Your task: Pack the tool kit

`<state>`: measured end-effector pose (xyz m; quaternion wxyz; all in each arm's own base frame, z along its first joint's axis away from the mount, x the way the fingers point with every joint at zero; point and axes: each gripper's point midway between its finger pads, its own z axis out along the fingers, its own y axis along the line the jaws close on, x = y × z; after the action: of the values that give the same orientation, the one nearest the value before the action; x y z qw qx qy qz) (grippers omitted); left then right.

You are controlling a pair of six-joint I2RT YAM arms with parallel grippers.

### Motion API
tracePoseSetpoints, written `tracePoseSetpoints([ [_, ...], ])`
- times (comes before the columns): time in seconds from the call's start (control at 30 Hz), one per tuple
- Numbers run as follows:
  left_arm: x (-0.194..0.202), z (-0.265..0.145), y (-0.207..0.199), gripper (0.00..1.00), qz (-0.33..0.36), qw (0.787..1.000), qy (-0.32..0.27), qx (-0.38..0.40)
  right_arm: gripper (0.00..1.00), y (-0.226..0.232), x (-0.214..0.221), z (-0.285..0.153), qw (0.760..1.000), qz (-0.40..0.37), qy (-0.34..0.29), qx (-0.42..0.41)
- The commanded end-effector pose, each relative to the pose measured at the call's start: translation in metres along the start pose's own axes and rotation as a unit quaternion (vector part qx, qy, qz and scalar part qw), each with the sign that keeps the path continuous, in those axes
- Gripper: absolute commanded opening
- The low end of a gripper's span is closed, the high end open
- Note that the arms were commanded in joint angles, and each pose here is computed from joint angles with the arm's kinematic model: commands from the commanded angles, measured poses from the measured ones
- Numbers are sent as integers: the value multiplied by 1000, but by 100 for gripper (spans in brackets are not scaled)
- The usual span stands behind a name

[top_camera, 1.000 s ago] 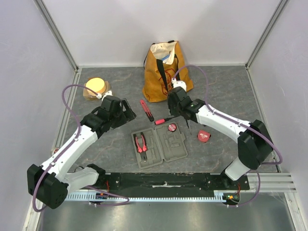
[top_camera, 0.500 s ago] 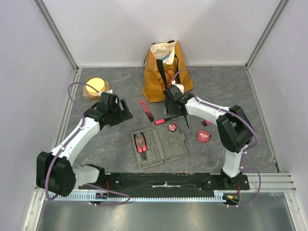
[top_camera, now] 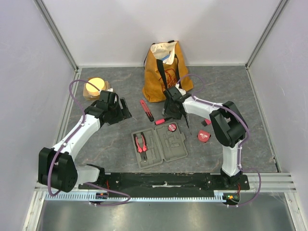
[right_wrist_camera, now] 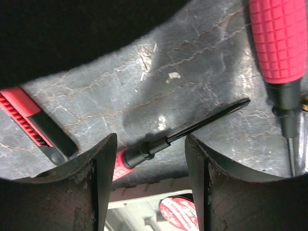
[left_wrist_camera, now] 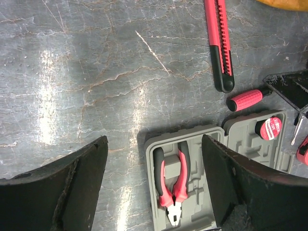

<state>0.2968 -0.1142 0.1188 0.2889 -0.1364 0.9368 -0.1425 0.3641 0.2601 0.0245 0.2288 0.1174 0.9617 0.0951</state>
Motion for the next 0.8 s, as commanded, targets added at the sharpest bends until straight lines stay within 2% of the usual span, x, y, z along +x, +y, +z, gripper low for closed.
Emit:
tracePoseSetpoints([
  [0.0,-14,-3,-5,83,19,1000,-17,15,65,17,8,15,999,26,28,-26],
  [0.13,-14,-4,-1,83,18,1000,-19,12,63,21,3,15,999,17,21,-27],
  [0.27,-11,-6,2,83,17,1000,-20,9,55,21,10,14,1000,-17,19,-7],
  [0.57,-4,-9,10,82,13,1000,-22,2,25,12,32,27,997,-57,29,42],
  [0.7,-2,-13,13,82,13,1000,-24,-2,3,26,19,20,999,-47,9,23],
  [0.77,-1,-16,14,82,14,1000,-25,-2,0,38,7,12,999,-40,-8,6],
])
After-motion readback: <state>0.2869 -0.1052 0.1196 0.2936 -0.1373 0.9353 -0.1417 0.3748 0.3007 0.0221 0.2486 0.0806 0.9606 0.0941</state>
